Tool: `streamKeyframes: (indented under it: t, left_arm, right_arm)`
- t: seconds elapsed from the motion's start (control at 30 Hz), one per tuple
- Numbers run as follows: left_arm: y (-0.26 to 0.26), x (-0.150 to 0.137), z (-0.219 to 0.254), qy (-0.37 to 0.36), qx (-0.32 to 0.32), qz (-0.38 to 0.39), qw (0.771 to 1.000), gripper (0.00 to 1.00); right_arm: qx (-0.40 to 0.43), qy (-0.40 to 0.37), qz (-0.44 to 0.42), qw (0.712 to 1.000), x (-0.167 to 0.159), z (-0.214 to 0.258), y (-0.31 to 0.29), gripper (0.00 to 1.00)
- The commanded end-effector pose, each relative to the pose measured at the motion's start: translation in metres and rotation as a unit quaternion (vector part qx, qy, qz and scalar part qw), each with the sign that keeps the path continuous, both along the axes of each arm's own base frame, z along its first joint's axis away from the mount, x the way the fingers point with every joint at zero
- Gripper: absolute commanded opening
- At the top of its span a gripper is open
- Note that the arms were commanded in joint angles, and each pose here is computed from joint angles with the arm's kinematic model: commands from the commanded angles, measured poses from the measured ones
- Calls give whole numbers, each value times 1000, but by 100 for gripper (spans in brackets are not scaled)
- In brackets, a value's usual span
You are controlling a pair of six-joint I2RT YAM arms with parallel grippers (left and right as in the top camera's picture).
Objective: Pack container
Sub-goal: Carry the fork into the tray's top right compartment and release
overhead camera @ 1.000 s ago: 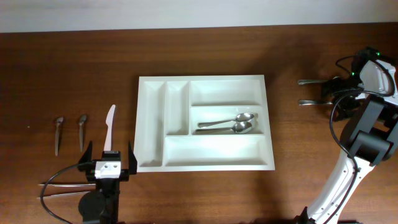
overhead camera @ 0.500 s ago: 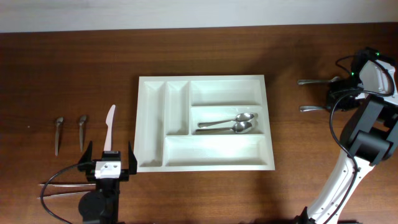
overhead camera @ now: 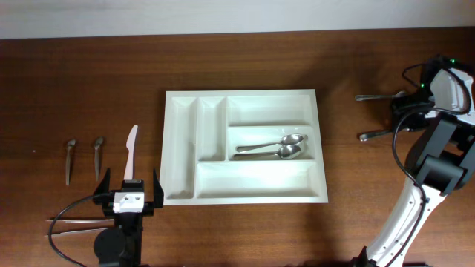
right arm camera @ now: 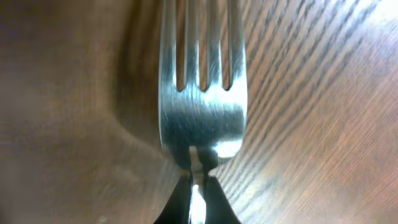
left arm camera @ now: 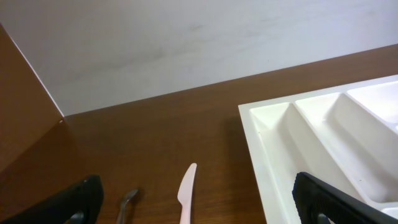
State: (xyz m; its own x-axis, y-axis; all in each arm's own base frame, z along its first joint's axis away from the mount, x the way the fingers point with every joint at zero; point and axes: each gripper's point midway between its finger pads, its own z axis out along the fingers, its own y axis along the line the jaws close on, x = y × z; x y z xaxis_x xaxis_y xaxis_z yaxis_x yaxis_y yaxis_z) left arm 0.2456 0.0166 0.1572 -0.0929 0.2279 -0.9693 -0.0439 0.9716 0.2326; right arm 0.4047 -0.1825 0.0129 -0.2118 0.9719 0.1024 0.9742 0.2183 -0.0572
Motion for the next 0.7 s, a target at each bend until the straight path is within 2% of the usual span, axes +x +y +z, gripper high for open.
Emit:
streamKeyframes:
  t: [0.0,0.2,0.37,0.47,0.67]
  left_arm:
    - [0,0,-1,0,3,1,1000,99]
    - [0,0,-1,0,2,1,1000,99]
    - [0,0,-1,0,3,1,1000,99]
    - [0,0,-1,0,3,1,1000,99]
    - [0,0,-1,0,2,1,1000,99]
  right_arm:
    - [11,-35,-15,999,27,27,19,4]
    - [49,-84,-12,995,61,75,73,4]
    - [65,-96,10,993,75,104,139,4]
    - [69,-91,25,993,76,110,182,4]
    - [76,-53,0,996,63,109,262,5]
